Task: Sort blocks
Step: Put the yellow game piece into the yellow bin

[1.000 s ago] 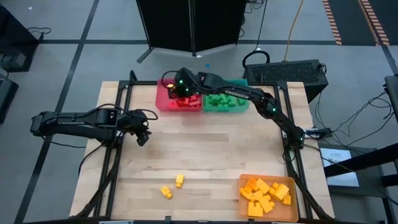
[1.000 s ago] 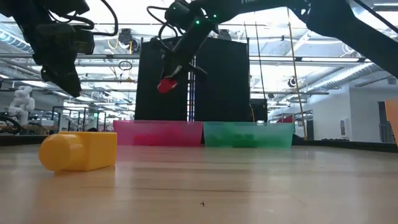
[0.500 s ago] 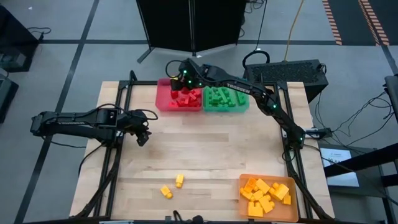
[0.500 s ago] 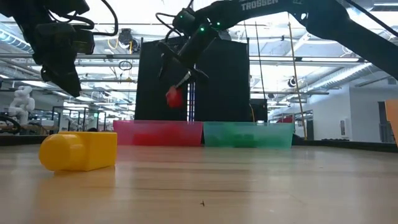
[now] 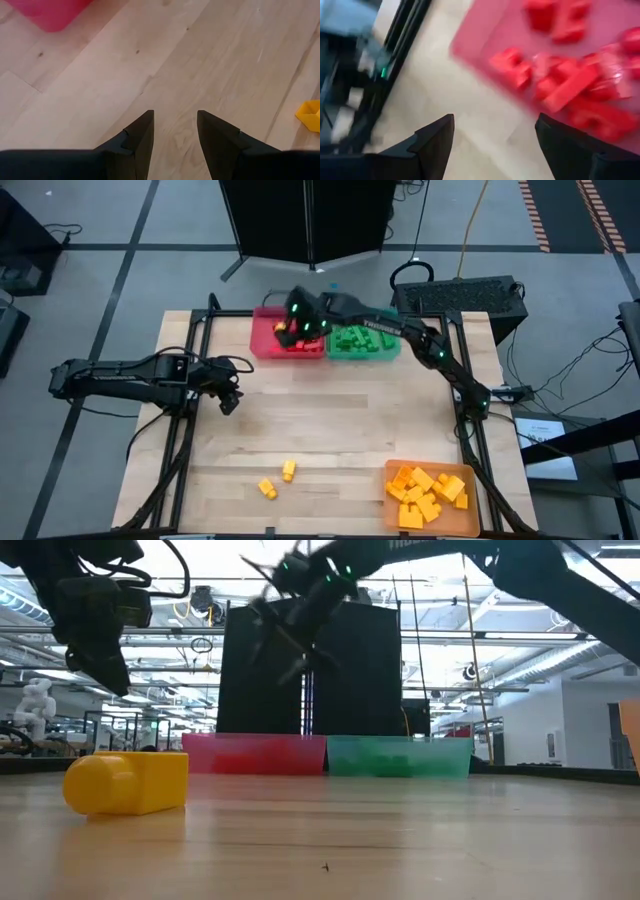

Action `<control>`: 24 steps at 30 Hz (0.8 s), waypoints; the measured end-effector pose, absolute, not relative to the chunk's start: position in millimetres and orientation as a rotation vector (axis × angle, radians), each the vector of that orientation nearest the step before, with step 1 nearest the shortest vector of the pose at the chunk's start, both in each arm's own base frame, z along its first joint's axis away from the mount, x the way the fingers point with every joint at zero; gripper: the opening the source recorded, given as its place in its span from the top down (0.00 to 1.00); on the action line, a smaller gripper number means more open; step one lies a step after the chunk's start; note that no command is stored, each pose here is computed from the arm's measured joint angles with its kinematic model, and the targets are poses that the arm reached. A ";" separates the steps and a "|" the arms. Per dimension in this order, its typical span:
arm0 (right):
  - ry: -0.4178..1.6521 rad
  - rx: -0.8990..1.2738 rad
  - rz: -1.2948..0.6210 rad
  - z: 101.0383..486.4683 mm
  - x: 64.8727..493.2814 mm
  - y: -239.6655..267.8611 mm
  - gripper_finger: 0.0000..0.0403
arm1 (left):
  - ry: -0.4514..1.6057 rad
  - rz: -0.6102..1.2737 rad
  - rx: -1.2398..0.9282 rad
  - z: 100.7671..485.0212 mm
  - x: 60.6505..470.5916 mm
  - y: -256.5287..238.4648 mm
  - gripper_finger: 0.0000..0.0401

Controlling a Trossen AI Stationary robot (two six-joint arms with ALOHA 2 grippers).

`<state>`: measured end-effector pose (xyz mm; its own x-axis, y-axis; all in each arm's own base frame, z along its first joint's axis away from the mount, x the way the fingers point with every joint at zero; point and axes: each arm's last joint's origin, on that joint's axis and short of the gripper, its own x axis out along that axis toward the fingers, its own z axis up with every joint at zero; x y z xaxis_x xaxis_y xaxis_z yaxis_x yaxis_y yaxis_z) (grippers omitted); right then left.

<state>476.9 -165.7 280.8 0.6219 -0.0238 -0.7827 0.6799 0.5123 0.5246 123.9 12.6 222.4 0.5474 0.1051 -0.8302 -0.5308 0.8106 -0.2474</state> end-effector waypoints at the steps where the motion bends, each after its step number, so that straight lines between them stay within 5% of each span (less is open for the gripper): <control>1: 0.820 0.917 -0.447 281.3 481.8 -150.3 0.33 | 0.925 0.398 -0.514 222.2 123.7 12.6 0.62; 7: 0.956 0.773 -0.266 274.4 503.7 -16.2 0.32 | 0.943 0.401 -0.509 221.2 122.1 12.5 0.62; 12: 0.971 0.756 -0.350 253.2 505.4 79.9 0.32 | 0.948 0.403 -0.510 220.9 121.7 12.5 0.62; 24: 0.994 1.114 -0.603 181.5 507.9 162.0 0.32 | 0.947 0.401 -0.508 221.0 121.8 12.5 0.62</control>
